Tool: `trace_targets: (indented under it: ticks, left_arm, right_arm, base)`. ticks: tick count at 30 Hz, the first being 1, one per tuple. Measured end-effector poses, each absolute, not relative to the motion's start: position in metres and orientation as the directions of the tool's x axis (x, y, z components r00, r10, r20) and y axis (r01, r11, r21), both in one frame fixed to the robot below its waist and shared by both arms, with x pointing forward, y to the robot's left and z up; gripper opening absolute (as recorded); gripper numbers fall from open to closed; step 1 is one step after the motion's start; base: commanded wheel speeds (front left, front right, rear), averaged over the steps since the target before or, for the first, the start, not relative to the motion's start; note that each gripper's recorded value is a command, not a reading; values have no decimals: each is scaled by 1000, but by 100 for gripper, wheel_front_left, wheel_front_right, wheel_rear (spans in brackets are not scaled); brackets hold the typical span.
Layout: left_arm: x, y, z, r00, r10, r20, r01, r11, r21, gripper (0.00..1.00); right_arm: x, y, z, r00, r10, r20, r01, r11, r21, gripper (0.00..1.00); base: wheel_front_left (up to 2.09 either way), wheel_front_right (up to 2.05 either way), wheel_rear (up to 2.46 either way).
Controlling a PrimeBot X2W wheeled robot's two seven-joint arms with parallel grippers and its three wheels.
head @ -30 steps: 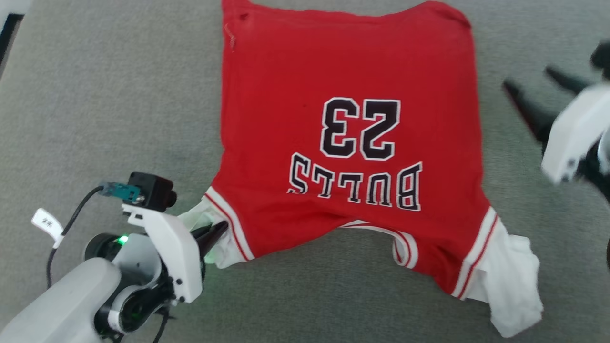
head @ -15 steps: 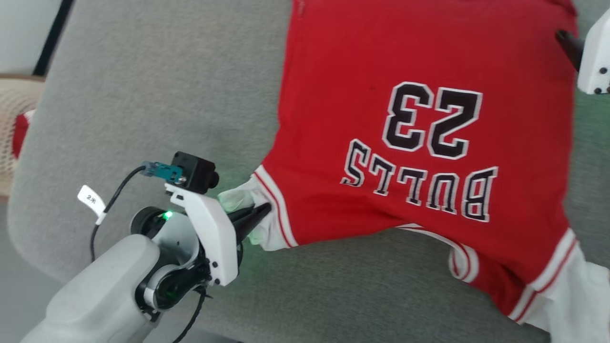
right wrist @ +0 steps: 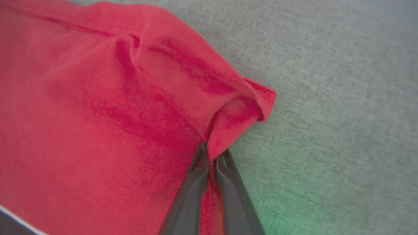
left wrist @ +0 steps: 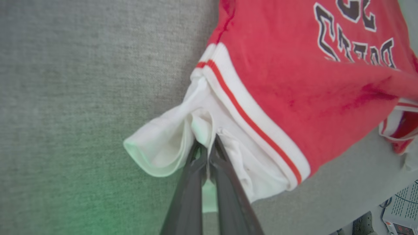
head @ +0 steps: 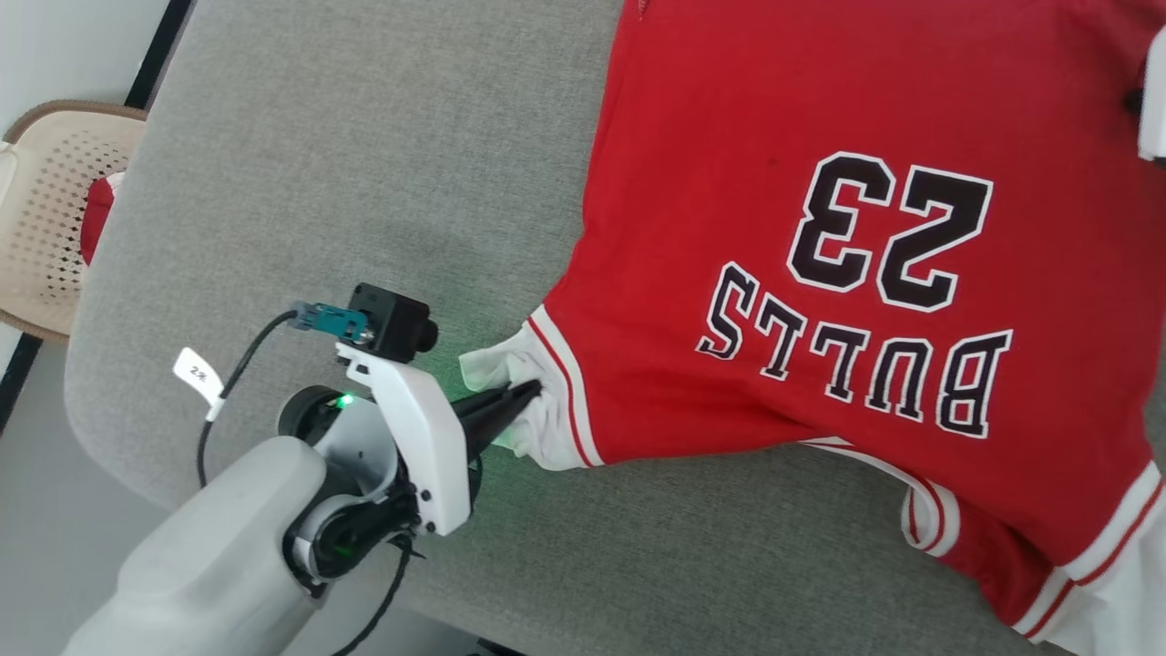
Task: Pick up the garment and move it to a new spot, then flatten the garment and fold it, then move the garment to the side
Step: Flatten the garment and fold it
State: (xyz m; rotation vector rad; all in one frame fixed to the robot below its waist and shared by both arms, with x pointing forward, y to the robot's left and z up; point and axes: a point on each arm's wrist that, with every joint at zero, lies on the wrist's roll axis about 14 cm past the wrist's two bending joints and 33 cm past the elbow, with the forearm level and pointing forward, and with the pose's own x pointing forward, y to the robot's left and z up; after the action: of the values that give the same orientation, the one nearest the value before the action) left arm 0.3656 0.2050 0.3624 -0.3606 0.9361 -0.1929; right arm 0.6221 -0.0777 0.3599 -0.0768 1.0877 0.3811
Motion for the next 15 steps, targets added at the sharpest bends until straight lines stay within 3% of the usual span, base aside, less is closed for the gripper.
trace_targets:
  ticks: [6, 15]
  left_arm:
    - [375, 211, 364, 594, -308, -743, 14, 928, -373, 0]
    - [389, 205, 372, 591, -322, -739, 70, 934, -351, 0]
  right_arm:
    - [607, -82, 374, 423, 289, -859, -395, 912, 113, 0]
    - [543, -131, 391, 379, 329, -865, -433, 889, 149, 0]
  base:
    - [0, 0, 0]
    - [0, 0, 0]
